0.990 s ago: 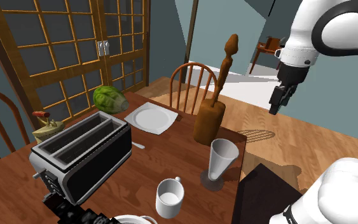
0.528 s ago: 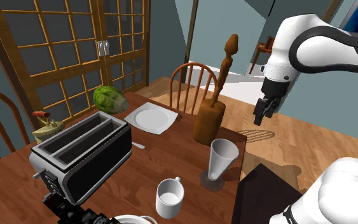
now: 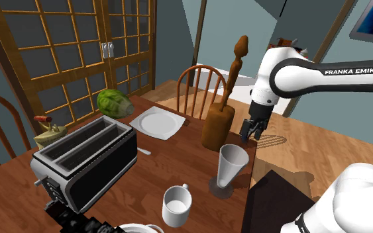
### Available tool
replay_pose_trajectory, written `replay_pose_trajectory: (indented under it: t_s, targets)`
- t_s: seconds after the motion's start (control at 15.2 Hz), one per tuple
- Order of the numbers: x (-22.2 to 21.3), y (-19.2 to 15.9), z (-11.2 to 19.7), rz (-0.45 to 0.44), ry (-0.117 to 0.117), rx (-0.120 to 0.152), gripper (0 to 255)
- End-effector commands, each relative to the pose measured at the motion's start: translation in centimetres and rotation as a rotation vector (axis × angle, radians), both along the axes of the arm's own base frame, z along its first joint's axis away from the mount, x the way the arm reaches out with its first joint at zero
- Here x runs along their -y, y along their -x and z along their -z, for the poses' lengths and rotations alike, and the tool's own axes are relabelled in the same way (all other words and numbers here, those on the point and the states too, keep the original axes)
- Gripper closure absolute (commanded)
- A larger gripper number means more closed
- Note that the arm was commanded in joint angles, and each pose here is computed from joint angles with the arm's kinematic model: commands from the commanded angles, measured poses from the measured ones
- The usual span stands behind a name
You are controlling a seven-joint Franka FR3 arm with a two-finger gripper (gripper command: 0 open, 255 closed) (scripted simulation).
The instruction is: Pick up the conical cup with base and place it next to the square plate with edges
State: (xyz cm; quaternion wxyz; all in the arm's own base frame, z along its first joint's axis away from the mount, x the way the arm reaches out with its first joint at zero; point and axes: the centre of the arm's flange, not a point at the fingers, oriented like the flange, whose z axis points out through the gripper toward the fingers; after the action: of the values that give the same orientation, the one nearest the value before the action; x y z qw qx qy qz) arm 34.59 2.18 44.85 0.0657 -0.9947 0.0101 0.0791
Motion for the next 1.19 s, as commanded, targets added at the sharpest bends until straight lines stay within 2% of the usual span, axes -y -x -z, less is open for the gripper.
replay_pose_trajectory:
  t_s: [0.0,0.07,0.59,1.06,1.12]
  targets:
    - [-1.1,-1.0,2.1,0.014,-0.033,-0.006,0]
    - [-1.4,-1.2,2.7,0.017,-0.042,-0.009,0]
    - [-2.1,-0.6,6.6,0.017,-0.042,-0.009,0]
    - [-2.1,-0.6,6.6,0.017,-0.042,-0.009,0]
    - [-2.1,-0.6,6.6,0.017,-0.042,-0.009,255]
